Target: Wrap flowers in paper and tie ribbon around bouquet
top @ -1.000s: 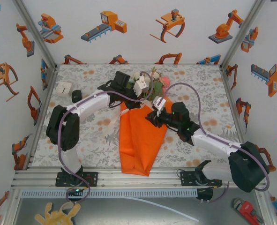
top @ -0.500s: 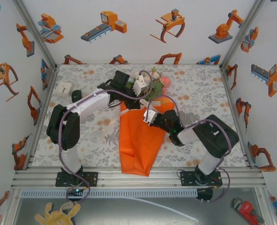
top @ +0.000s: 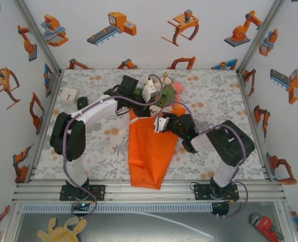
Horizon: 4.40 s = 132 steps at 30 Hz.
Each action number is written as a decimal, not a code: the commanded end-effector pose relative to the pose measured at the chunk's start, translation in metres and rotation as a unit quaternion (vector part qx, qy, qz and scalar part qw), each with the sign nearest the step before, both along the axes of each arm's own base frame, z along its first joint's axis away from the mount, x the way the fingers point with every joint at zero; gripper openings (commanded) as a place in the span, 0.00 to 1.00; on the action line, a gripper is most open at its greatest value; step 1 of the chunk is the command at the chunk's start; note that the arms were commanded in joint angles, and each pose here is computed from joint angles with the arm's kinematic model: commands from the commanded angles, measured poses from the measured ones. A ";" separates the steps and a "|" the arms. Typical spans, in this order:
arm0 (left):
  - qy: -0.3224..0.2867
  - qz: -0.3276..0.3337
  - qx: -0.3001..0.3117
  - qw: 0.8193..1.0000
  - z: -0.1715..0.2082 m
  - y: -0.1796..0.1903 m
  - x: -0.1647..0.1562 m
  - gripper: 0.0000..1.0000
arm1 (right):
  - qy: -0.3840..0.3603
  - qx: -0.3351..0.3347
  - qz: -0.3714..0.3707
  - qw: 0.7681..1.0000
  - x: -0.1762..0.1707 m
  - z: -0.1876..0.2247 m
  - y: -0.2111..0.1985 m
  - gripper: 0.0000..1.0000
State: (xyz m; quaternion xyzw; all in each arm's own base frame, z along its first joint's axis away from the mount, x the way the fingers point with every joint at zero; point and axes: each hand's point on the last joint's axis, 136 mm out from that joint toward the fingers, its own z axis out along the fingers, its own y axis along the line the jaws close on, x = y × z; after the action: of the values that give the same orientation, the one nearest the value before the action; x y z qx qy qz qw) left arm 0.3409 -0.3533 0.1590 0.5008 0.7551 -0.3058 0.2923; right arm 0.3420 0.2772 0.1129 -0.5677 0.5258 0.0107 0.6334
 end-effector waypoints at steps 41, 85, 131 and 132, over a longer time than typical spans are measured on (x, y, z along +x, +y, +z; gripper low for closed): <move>-0.006 0.048 -0.060 0.997 0.014 0.005 0.011 0.32 | 0.394 0.171 0.022 0.903 -0.055 0.095 0.026 0.00; -0.003 0.468 0.066 0.881 -0.019 0.169 -0.002 0.82 | 0.714 0.037 -0.344 0.609 -0.082 0.034 -0.057 0.00; 0.055 0.435 0.256 0.862 -0.104 0.199 0.024 0.00 | 0.617 0.093 -0.377 0.685 -0.076 0.020 -0.089 0.47; 0.052 0.442 0.257 0.858 -0.103 0.202 0.025 0.00 | 0.616 0.087 -0.370 0.690 -0.079 0.015 -0.089 0.48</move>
State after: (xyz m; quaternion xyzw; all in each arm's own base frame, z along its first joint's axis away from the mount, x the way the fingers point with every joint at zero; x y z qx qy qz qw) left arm 0.3666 -0.1677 0.0465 0.1880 0.9597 0.0087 0.2087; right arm 0.2584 0.1988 0.1369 -0.1233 0.9618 0.2002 0.1403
